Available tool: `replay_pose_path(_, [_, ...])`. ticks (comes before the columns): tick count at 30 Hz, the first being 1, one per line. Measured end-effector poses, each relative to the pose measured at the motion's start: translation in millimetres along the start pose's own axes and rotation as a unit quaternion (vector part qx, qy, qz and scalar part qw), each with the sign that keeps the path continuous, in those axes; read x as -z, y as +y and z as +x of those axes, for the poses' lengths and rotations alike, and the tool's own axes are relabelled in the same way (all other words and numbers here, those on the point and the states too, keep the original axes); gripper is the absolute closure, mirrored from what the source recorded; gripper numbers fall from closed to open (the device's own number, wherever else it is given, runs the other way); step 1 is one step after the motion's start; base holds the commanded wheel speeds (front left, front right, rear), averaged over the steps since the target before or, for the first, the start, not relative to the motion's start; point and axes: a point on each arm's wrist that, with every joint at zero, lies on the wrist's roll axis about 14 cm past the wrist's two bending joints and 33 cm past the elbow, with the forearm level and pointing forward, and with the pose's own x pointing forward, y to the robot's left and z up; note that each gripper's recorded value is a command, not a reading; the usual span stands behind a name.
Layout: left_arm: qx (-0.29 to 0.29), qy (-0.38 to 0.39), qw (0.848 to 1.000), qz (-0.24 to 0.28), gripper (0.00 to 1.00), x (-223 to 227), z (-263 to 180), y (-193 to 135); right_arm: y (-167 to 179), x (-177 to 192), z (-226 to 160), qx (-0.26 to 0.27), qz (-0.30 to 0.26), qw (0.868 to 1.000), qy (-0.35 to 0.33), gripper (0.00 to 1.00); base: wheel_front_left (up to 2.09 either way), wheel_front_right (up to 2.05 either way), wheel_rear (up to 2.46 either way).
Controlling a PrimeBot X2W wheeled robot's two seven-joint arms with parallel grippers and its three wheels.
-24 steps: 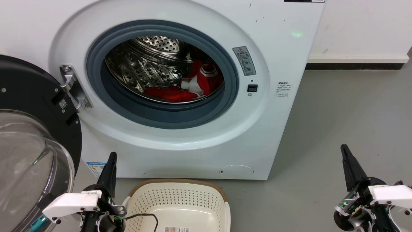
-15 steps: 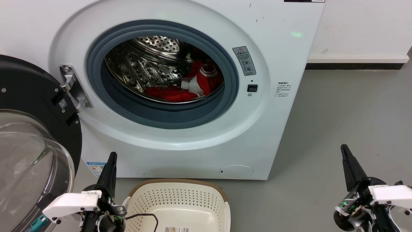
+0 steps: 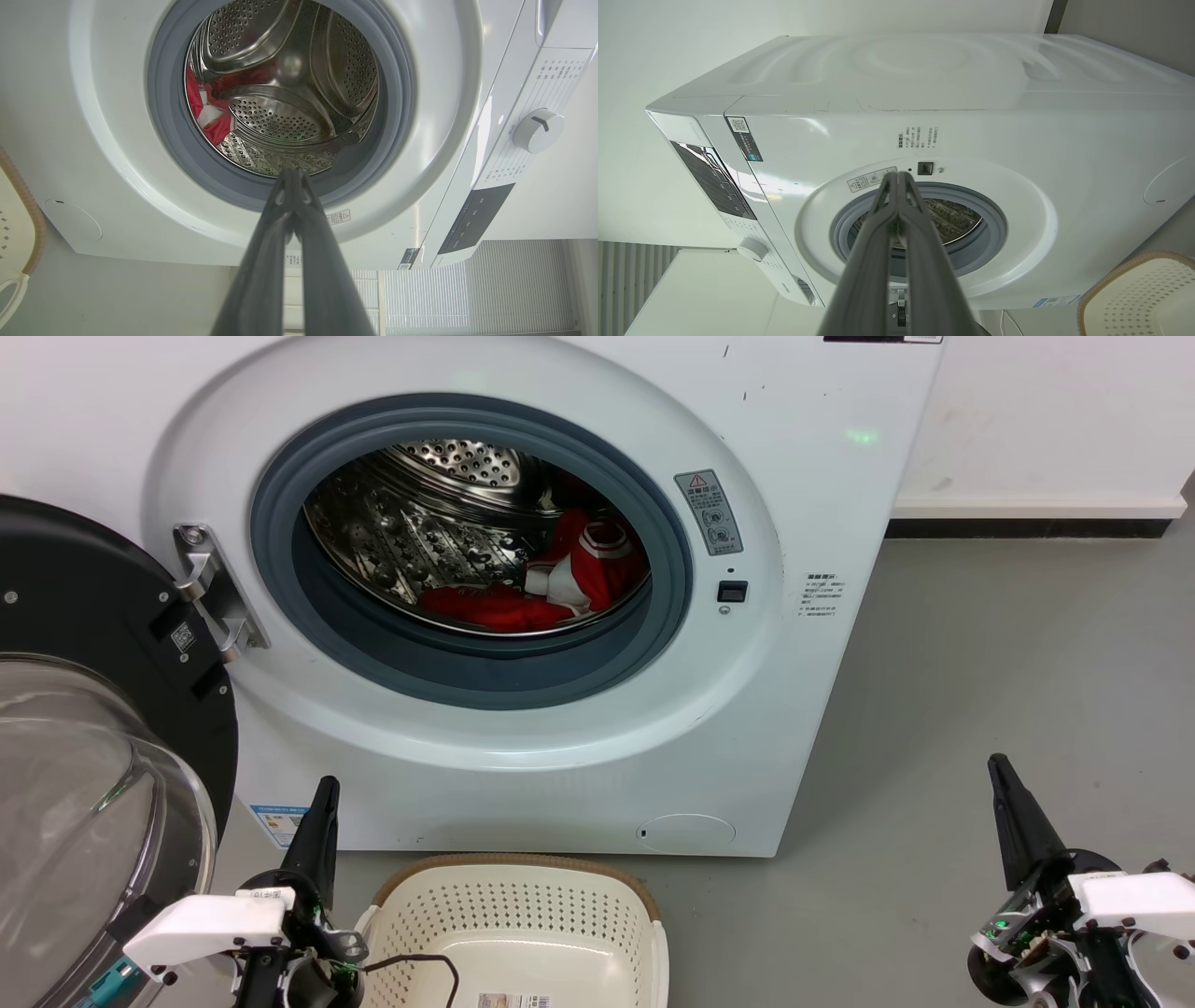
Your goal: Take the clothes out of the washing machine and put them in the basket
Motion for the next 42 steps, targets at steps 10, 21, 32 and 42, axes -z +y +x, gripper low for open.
replay_pose_path(10, [-0.031,-0.001,1.0,-0.003,0.0,1,-9,21,-21,-1,-10,0.031,0.002,1.0,-0.003,0.0,0.0,0.0,0.0])
replay_pose_path(21, [-0.031,-0.015,0.996,0.086,0.0,-3,-9,15,-15,-4,-11,0.026,-0.091,0.995,-0.015,0.0,0.0,0.0,0.0])
replay_pose_path(32, [-0.043,-0.015,0.978,0.202,0.0,1,-11,13,-5,2,-14,0.01,-0.236,0.972,-0.008,0.0,0.0,0.0,0.0])
replay_pose_path(42, [-0.049,-0.017,0.957,0.286,0.0,5,-12,13,-3,7,-19,0.005,-0.338,0.941,-0.003,0.0,0.0,0.0,0.0])
